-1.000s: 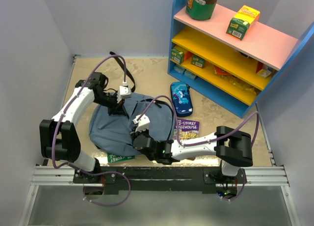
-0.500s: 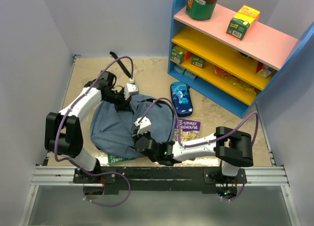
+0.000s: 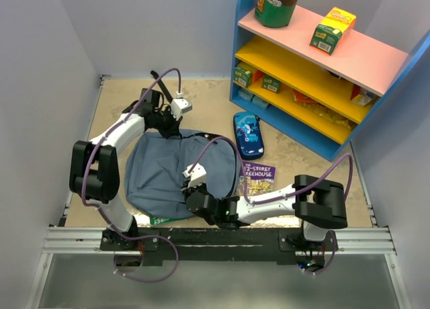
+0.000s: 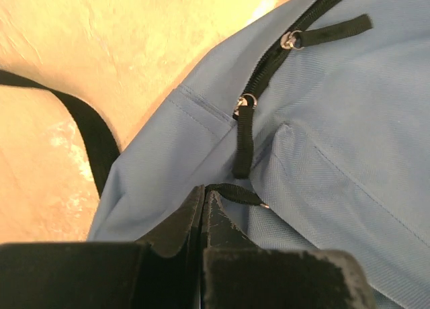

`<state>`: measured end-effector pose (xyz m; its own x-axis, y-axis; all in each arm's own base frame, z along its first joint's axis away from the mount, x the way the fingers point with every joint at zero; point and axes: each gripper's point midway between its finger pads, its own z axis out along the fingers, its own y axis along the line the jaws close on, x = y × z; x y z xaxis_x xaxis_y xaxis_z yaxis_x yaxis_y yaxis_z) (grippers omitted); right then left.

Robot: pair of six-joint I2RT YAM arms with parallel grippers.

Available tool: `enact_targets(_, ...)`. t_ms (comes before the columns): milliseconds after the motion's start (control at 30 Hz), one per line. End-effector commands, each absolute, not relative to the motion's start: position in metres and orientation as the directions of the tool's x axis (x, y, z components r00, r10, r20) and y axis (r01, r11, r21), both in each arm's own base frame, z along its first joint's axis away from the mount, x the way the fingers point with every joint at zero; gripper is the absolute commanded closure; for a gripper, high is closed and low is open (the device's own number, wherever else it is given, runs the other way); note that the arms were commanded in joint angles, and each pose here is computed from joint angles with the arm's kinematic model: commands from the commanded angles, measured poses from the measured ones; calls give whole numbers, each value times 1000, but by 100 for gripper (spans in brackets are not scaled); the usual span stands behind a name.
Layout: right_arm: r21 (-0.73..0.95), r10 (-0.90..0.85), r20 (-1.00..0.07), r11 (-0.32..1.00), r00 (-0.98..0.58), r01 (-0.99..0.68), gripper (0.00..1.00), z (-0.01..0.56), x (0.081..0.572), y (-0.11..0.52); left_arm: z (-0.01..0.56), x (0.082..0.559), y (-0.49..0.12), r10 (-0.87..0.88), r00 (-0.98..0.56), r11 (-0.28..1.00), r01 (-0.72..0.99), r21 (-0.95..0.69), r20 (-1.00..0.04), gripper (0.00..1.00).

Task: Pack the student bag
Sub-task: Zip the student bag at the center of the board.

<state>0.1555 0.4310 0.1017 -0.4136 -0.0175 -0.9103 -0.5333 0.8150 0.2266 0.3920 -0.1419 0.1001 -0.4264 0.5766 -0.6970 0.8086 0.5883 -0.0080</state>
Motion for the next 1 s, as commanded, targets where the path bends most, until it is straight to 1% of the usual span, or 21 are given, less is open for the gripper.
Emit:
enact_targets(0,219,-93,-898,752,-430,-622,100,98,125,450,147,475,-127,532,-321,706,679,202,-783,100)
enact_targets(100,217,-86,-902,757,-424,-616,100,105,128,456,154,471,-137,510,-328,694,703,155,-795,100)
enact_targets(133,217,-75,-906,763,-416,-609,100,112,132,455,157,468,-138,508,-329,689,710,146,-796,92)
enact_targets(167,228,-55,-909,765,-413,-603,93,121,136,456,156,459,-139,507,-348,686,717,125,-789,67)
enact_targets(200,234,-45,-910,766,-413,-598,88,125,140,456,162,452,-139,504,-346,681,722,118,-791,53)
enact_targets(233,248,-22,-909,774,-416,-583,82,131,152,453,162,446,-138,509,-358,676,729,107,-783,46)
enact_targets(267,265,-2,-909,771,-417,-579,68,140,158,452,158,432,-136,521,-388,667,741,79,-760,40)
enact_targets(300,278,4,-905,763,-426,-583,62,144,163,451,171,424,-133,515,-371,660,747,81,-773,37)
enact_targets(333,285,20,-901,780,-433,-557,52,146,181,444,170,415,-128,508,-384,661,747,63,-771,29)
enact_targets(400,297,33,-898,781,-439,-549,47,153,197,437,189,403,-111,480,-388,687,724,63,-787,16)
enact_targets(433,278,27,-898,809,-438,-519,42,150,216,425,194,399,-103,483,-387,692,718,72,-785,12)
enact_targets(467,269,28,-900,822,-435,-502,41,157,226,423,191,386,-96,495,-418,693,719,56,-762,10)
enact_targets(500,247,13,-900,840,-437,-484,39,155,235,417,198,380,-82,519,-407,692,716,90,-752,8)
enact_targets(533,214,-2,-900,869,-437,-445,35,152,250,403,193,372,-74,530,-426,696,713,88,-734,6)
enact_targets(600,181,-19,-895,897,-445,-403,31,152,268,392,187,352,-46,552,-467,714,693,102,-691,3)
enact_targets(633,137,-50,-885,922,-463,-362,27,144,279,376,174,341,-37,553,-498,722,686,87,-668,3)
enact_targets(733,72,-85,-864,954,-496,-291,21,134,298,351,150,313,3,547,-597,768,637,67,-586,0)
enact_targets(800,64,-85,-849,963,-521,-261,20,127,302,339,134,295,33,515,-670,804,594,31,-534,0)
enact_targets(867,72,-73,-837,968,-543,-241,19,122,305,326,114,271,44,491,-733,817,575,-42,-471,0)
enact_targets(900,76,-66,-835,969,-547,-233,19,121,305,322,108,262,53,498,-741,814,579,-52,-451,0)
enact_targets(967,87,-55,-826,971,-561,-224,18,115,304,313,90,239,51,507,-762,800,590,-109,-403,0)
